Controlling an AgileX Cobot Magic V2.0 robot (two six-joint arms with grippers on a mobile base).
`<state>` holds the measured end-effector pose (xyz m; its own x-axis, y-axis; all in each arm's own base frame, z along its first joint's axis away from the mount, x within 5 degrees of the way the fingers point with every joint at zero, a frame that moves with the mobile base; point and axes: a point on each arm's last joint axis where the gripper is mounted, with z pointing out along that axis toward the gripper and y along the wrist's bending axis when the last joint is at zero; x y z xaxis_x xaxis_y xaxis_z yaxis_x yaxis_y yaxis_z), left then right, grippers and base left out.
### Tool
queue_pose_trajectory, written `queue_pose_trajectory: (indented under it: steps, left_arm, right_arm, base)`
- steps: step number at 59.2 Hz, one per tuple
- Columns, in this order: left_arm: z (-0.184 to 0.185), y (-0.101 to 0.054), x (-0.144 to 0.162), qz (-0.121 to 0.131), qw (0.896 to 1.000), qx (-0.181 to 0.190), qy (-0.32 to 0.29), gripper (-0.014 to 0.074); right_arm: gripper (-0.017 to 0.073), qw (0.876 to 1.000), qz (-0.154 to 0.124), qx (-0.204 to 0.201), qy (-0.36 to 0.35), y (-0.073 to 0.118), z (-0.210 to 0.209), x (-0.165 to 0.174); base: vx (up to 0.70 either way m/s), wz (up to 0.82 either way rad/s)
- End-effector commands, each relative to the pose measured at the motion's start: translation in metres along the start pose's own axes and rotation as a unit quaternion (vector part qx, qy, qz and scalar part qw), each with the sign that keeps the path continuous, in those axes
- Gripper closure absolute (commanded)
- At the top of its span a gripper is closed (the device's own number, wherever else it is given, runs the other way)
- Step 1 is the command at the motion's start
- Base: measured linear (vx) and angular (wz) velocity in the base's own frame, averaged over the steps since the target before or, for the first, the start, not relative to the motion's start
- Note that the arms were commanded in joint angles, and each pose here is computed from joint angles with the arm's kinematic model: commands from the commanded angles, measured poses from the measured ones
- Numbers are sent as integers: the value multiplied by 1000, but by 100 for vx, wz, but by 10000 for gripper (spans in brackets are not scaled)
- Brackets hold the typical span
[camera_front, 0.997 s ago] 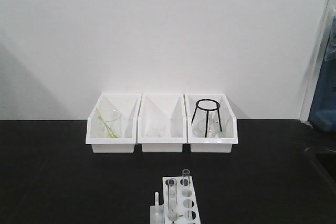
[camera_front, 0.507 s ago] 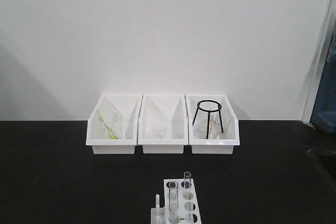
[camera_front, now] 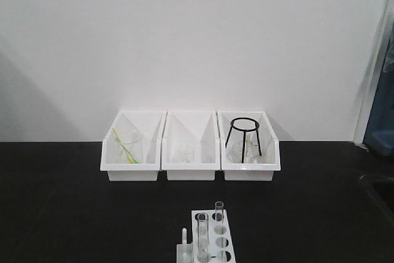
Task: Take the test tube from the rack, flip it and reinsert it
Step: 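Drive the base up to the bench facing the white test-tube rack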
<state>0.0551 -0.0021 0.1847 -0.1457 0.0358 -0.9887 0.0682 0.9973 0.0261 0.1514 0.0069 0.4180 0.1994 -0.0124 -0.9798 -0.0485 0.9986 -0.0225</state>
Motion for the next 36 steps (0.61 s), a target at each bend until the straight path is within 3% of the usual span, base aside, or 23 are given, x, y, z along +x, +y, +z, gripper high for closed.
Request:
queue_pose_trajectory:
  steps: [1,11,18,30,36]
  left_arm:
    - [-1,-1,-9,-7,999,7,-46,599]
    - [-1,-1,-9,-7,999,7,-46,599]
    - [-1,-1,-9,-7,999,7,-46,599]
    - [-1,-1,-9,-7,999,7,-46,599]
    - [-1,-1,-9,-7,999,7,-46,599]
  right_arm:
    - [567,999,-9,-11,-37,1,19,-13]
    - [510,999,-10,-16,-46,2,24,-14]
    - [405,999,-11,-14,-36,2,24,-12]
    - [60,1000,-14,-7,-11,0,25,-7]
    - [-65,1000,-14,-9,-17,1,25,-7]
  base:
    - [0,0]
    - [0,0]
    - [0,0]
    - [0,0]
    - [0,0]
